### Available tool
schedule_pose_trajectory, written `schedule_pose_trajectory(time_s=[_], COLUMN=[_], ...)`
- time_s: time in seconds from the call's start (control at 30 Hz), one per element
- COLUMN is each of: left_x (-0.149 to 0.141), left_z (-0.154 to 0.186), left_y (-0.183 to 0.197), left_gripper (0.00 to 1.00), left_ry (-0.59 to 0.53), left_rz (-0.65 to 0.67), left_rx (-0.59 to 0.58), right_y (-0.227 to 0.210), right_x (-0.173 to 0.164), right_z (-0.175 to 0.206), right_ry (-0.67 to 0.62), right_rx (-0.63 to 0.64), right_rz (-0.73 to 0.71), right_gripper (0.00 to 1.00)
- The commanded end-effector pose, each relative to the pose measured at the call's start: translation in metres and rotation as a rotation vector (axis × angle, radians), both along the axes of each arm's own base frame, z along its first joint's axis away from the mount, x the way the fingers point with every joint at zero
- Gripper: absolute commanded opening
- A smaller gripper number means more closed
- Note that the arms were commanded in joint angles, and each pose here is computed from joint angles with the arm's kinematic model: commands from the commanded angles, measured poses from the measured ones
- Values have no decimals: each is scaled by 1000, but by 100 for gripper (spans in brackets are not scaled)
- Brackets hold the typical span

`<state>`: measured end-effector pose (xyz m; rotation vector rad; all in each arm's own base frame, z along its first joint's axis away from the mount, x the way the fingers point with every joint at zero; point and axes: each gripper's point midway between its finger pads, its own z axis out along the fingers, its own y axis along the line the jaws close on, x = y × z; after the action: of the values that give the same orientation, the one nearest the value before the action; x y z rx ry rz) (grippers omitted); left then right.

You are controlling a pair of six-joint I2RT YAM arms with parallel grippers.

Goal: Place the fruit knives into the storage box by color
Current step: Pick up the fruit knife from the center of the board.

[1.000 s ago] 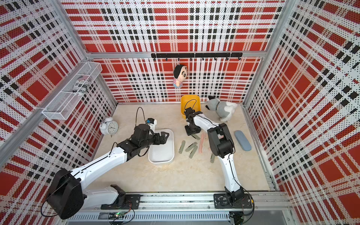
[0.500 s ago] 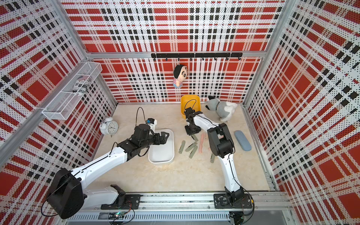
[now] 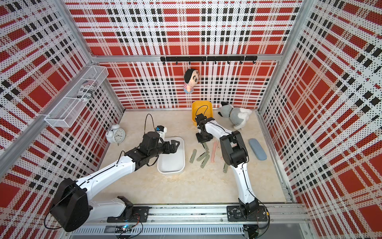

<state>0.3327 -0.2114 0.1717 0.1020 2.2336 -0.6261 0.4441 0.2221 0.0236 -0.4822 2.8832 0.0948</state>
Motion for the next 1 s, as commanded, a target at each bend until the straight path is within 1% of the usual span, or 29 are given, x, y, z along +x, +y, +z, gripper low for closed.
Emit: schedule_pose_trajectory(time_s=[0.0, 0.43, 0.6, 0.73, 0.77, 0.83, 0.9, 0.97], left_x=[5, 5, 5, 4, 4, 4, 4, 4], left_z=[2, -1, -2, -3, -3, -3, -4, -4], left_y=[-1, 7, 8, 8, 9, 10, 10, 10], left_gripper=[96, 96, 96, 96, 96, 96, 96, 96], left_ry=[-8, -3, 0, 0, 0, 0, 2, 0], left_rz=[3, 22, 22, 22, 23, 25, 25, 26], left_rx=[-18, -18, -19, -17, -17, -17, -15, -17], right_y=[0, 5, 5, 6, 6, 5, 5, 6], right_x=[-6, 4, 2, 2, 2, 3, 3, 3], right_z=[-11, 12, 5, -1, -2, -4, -6, -8], right_ry=[39, -6, 14, 26, 27, 32, 36, 37], right_rx=[-2, 30, 30, 27, 25, 16, 14, 11], right_rz=[1, 2, 5, 3, 3, -1, -1, 1], right_gripper=[23, 22, 22, 26, 28, 36, 40, 40])
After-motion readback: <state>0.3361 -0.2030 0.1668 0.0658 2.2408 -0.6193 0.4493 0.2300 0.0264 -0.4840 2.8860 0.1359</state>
